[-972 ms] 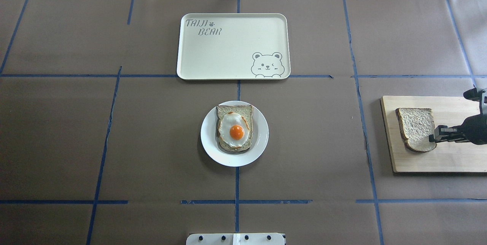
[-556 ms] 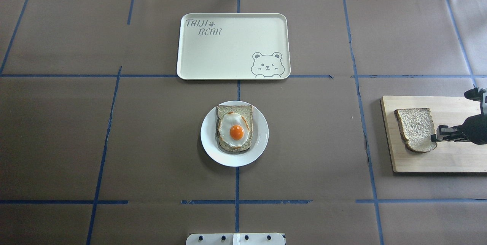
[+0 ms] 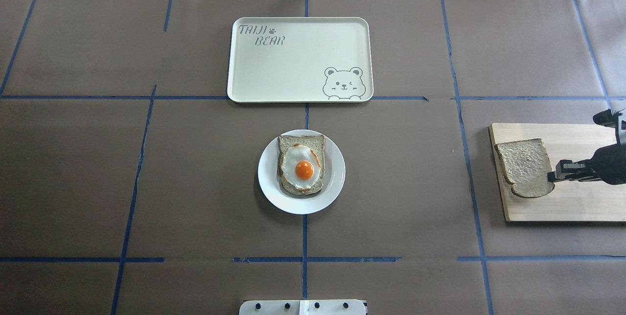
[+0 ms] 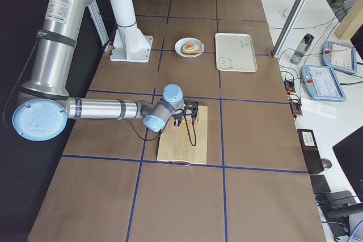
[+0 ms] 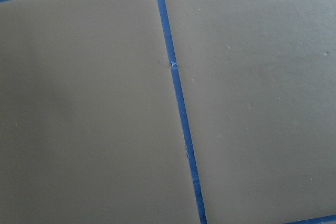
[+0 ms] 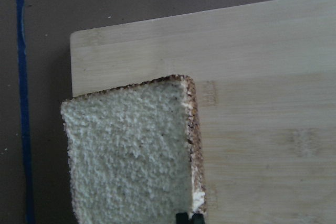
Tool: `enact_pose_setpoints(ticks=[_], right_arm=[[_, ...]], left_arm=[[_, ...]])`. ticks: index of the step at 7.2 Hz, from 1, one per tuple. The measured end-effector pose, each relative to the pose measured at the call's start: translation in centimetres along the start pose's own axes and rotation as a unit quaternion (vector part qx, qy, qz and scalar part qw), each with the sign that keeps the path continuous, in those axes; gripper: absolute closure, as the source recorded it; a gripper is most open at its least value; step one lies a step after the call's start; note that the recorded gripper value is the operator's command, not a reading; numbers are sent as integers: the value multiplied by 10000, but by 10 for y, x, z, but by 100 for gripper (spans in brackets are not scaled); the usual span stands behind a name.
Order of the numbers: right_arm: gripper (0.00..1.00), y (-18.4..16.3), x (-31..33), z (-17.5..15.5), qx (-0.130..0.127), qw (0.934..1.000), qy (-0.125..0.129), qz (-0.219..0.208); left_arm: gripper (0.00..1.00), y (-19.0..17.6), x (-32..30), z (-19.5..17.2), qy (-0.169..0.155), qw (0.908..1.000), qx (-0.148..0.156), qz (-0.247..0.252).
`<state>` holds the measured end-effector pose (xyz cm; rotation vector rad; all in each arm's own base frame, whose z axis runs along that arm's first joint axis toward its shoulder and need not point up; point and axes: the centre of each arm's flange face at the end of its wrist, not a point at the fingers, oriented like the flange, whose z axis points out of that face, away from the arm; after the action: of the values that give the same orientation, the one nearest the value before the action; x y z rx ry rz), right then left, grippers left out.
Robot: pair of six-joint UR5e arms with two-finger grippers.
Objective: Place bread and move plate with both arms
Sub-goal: 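Lift the bread with the right gripper and carry it over the plate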
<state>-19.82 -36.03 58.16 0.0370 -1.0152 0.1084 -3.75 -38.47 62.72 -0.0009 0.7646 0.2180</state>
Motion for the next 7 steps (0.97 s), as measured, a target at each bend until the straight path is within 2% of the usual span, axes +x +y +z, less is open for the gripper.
enact_pose_setpoints(ticks=[2, 4, 7], right_arm=[[100, 0, -34, -20, -70, 9992, -356, -141], [100, -14, -80, -36, -118, 9965, -807, -159], [100, -48, -197, -42, -73, 9883, -1524, 53]], left_arm=[[0, 0, 0, 0, 0, 10000, -2, -1], [0, 0, 0, 0, 0, 10000, -2, -2], [0, 0, 0, 0, 0, 10000, 0, 1]])
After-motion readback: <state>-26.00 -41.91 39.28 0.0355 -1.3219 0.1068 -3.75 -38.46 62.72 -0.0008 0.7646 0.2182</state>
